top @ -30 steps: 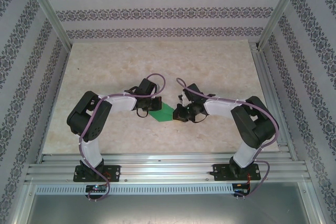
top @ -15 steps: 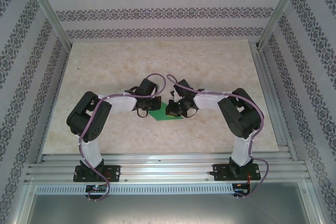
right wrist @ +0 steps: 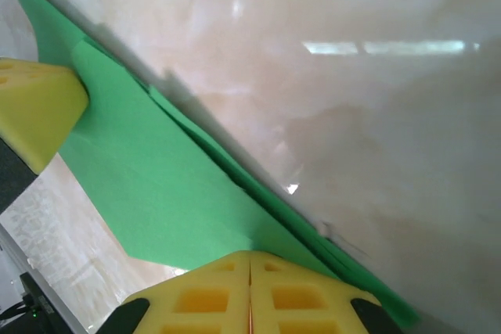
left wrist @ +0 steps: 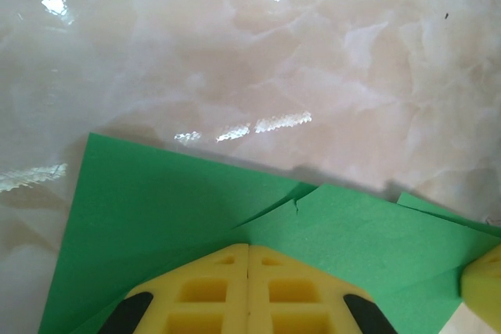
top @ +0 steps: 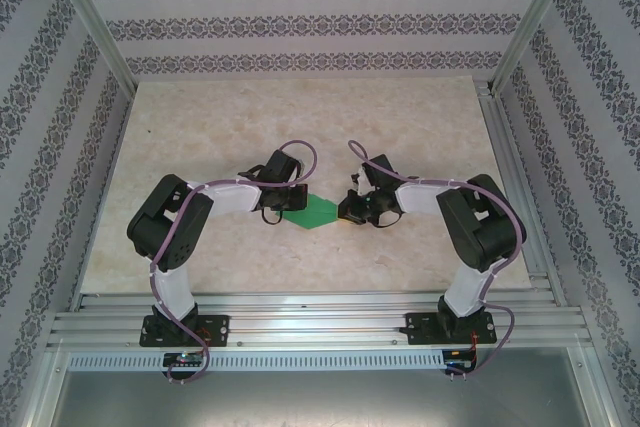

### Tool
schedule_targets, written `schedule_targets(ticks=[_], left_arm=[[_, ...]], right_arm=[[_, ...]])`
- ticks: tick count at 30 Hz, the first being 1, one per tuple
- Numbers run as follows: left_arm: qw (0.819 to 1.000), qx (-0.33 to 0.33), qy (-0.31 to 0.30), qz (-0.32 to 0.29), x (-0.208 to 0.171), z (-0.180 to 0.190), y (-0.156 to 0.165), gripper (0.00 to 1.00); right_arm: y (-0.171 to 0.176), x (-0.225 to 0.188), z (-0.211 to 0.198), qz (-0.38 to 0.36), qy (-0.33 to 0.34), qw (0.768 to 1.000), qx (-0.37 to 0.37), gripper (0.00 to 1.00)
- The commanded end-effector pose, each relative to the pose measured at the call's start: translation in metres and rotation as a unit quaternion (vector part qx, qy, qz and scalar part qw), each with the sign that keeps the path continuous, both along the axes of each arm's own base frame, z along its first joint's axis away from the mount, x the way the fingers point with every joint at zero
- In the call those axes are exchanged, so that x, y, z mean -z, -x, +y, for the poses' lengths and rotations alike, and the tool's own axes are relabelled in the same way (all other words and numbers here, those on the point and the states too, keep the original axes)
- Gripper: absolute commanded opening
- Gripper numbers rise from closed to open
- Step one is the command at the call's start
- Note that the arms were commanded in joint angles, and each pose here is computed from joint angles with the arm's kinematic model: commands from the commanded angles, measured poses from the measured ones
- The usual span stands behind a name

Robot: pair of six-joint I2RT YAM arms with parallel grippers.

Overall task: Fold a paper plane with a square sheet of paper (fold left side to right side)
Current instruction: Fourth fold the wing at the center of the table.

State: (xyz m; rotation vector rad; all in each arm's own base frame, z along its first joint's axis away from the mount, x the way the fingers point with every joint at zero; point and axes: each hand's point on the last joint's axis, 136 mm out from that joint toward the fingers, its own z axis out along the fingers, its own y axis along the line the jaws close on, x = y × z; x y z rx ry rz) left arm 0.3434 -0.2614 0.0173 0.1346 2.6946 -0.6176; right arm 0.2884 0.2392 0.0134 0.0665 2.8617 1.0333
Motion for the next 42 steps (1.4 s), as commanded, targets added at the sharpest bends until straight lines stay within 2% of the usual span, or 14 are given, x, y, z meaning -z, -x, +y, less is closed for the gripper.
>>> schedule_targets(ticks=[1,6,12,16,21,42], left_arm=[[0.992,-0.013,-0.106,0.068,0.045,0.044,0.032,0.01],[0.992,-0.012,-0.105,0.065,0.042,0.043,0.03,0.01],[0.992,-0.011,-0.106,0.063,0.041,0.042,0.03,0.01],[0.992,-0.011,-0.105,0.061,0.04,0.041,0.03,0.01],[0.992,-0.01,-0.108,0.06,0.039,0.041,0.029,0.01],[0.991,-0.012,-0.119,0.061,0.041,0.047,0.033,0.01]], right_arm=[[0.01,-0.007,-0.014,-0.001,0.03,1.0,-0.006,0.08],[-0.007,-0.045,0.01,-0.041,0.005,0.999,-0.011,0.08],[-0.016,-0.032,0.043,-0.036,0.013,0.999,-0.033,0.08],[-0.021,-0.018,0.047,-0.027,0.03,0.999,-0.035,0.08],[-0.015,0.001,0.026,-0.01,0.066,0.997,-0.032,0.08],[0.002,0.042,-0.077,0.064,0.074,0.993,0.067,0.08]])
